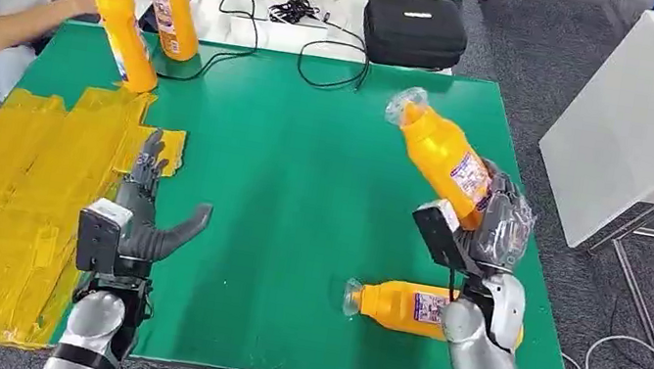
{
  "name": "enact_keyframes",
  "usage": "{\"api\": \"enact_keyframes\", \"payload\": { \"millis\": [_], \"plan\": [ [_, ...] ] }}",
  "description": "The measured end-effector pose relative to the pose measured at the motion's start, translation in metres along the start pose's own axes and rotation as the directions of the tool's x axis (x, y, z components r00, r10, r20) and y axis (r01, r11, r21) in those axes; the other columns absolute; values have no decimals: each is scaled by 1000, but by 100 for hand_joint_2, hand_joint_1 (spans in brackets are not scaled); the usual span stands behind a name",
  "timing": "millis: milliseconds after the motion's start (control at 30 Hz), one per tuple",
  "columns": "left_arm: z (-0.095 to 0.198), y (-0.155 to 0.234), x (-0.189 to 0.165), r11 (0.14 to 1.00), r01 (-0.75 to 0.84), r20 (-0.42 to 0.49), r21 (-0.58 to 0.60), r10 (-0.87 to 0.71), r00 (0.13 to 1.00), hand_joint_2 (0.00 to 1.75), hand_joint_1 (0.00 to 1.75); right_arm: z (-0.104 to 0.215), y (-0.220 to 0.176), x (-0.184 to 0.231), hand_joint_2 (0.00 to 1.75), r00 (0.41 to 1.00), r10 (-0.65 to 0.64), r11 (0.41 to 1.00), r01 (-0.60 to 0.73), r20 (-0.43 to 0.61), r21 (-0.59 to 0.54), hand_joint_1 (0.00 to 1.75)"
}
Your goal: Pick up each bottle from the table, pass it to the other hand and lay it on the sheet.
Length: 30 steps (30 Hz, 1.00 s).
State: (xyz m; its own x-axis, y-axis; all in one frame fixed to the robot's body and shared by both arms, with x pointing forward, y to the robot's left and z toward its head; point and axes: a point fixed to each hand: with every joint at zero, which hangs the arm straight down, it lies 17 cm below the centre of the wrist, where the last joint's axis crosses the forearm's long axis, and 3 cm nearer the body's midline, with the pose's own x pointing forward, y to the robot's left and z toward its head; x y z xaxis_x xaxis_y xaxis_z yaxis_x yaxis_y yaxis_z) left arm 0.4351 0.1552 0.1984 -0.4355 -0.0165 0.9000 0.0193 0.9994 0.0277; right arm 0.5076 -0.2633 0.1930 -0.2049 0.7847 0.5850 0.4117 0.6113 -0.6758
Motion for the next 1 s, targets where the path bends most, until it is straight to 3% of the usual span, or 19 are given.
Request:
{"api": "enact_keyframes", "payload": {
  "millis": [100, 533, 1000],
  "plan": [
    [1, -20, 1, 996, -53, -13, -72, 52, 999, 175, 0, 6, 7, 13, 175, 992, -124, 992, 124, 3, 27, 175],
    [4, -70, 16, 964, -150, -18, -221, 150, 989, 175, 0, 29, 70, 94, 175, 913, -408, 896, 394, 28, 208, 175],
    [2, -85, 26, 944, -197, -16, -265, 200, 980, 175, 0, 68, 145, 164, 175, 872, -489, 800, 444, 9, 404, 175]
  ]
}}
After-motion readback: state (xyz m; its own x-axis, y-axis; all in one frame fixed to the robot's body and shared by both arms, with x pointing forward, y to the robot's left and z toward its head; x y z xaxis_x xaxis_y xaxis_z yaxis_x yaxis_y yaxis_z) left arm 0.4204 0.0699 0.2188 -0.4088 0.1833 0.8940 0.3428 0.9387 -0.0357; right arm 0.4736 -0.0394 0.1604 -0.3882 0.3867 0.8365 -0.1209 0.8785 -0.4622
